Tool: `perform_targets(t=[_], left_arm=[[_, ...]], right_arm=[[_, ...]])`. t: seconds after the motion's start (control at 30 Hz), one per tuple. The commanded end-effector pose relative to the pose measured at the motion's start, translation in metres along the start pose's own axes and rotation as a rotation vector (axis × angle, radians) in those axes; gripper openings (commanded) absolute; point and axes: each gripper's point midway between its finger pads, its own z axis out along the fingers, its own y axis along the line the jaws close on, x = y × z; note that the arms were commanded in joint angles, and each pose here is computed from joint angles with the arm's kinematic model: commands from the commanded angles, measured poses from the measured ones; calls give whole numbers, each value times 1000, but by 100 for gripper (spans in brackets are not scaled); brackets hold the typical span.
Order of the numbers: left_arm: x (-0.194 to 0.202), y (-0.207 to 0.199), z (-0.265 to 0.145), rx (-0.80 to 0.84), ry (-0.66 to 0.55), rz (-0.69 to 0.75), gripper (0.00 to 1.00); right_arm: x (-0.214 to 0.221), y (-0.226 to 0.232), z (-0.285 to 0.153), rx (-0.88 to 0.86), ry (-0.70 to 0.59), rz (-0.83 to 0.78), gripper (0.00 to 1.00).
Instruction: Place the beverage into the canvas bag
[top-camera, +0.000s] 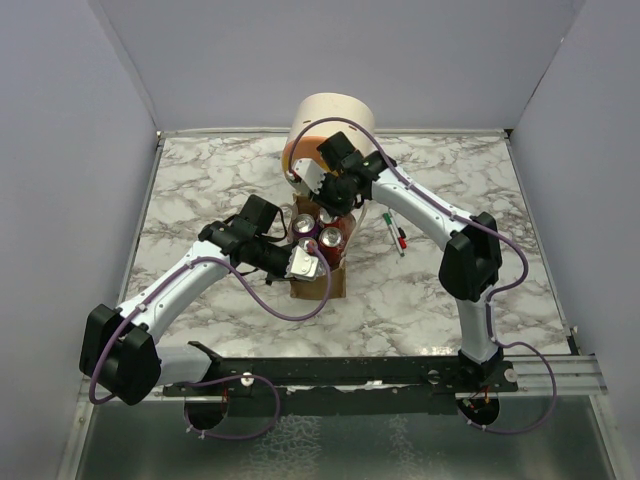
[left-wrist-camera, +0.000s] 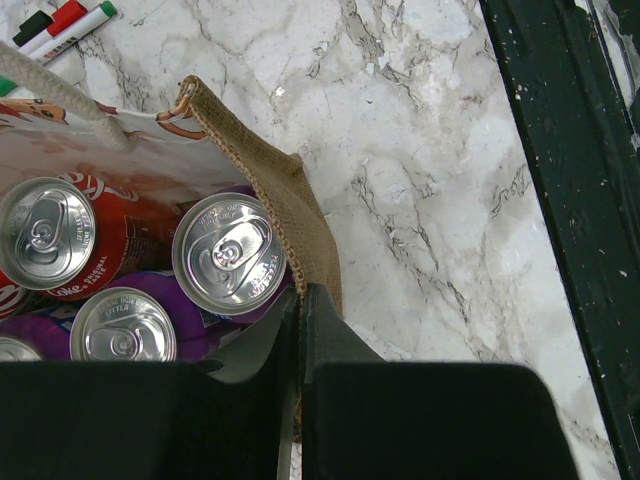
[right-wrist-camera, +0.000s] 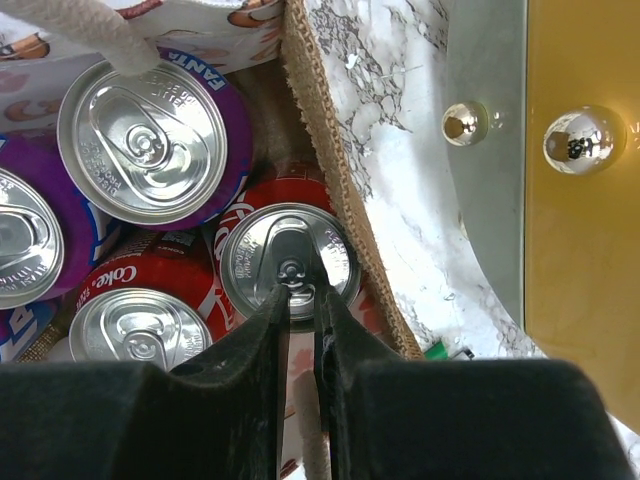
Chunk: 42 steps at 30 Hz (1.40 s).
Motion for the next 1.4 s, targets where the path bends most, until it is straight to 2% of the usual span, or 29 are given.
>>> perform_targets(t=[0.0,0.1,0.53,0.7,0.8,0.97,1.13,1.37], left_arm=[[-8,-5,-1,20,-12,0,0],[-10,-4,-1,17,-23,-6,0],[-30,14,-9,-53,-51,-84,2],[-38,23,-16,-79,-37,-81,7],[-42,24,-19,-81,-42,-74,13],[-48,29,-25,-105,-37,-64,25],[-58,40,-35,-162,-41,-85,32],[-59,80,-72,-425,9,-177,38]], right_arm=[[5,-14,9,49,35,0,16],[-7,-16,-3,51,-2,4,18],[-71,-4,-86,-36,-303,40,37],[-78,-16,-127,3,-389,73,41],[-75,-26,-151,44,-426,90,42],[-44,-53,-182,115,-452,173,47],[8,-86,-215,221,-480,292,52],[99,-120,-240,417,-463,504,63]])
